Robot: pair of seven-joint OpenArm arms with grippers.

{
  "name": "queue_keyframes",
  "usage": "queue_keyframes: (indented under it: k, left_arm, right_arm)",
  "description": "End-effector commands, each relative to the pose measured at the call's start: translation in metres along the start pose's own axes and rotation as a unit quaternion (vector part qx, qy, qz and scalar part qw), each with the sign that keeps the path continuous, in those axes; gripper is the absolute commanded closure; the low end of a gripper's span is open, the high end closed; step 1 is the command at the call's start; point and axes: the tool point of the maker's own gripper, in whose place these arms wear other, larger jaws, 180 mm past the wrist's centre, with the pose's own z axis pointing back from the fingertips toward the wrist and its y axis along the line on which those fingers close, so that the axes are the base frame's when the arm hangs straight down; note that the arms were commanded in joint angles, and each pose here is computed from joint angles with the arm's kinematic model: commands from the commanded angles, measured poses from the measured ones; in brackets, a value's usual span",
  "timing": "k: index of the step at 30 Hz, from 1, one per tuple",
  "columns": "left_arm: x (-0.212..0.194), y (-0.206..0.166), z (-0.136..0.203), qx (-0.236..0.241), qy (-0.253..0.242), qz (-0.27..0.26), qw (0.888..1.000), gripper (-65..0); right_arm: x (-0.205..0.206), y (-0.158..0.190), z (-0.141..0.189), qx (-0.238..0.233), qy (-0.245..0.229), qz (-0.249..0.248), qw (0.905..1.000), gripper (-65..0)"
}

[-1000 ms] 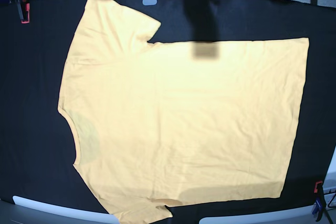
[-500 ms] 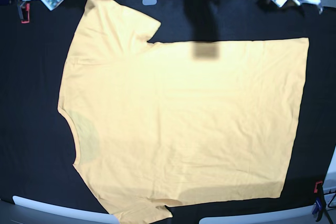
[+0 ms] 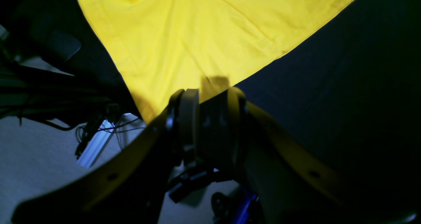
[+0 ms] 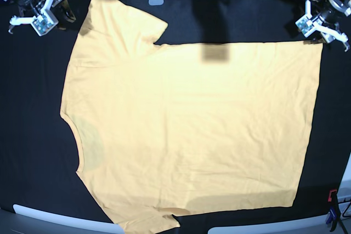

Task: Layout the t-shirt on the table in an organized manner, then fold the t-shirt properly
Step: 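Move the left gripper to the shirt's shoulder corner and grasp it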

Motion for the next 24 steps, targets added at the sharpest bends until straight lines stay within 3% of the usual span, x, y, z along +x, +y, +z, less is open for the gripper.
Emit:
queue_keyframes:
  k: [1, 8, 15, 24]
  left_arm:
    - [0.002, 0.009, -0.001, 0.010, -0.006, -0.019, 1.000, -23.3]
    - [0.001, 0.003, -0.032, -0.010, 0.001, -0.091, 0.996, -23.2]
    - [-0.005, 0.021, -0.054, 0.006, 0.015, -0.087, 0.996, -23.2]
    - [-0.023, 0.048, -0.052, 0.019, 0.040, -0.114, 0.992, -23.2]
  right_arm:
    - [0.009, -0.002, 0.002, -0.002, -0.015, 0.009, 0.9998, -15.4]
    - [0.015, -0.014, 0.001, -0.028, -0.019, 0.032, 0.9989, -15.4]
    - [0.013, -0.014, 0.001, -0.028, -0.014, 0.031, 0.9990, -15.4]
    - [0.013, -0.014, 0.001, -0.028, -0.013, 0.031, 0.9990, -15.4]
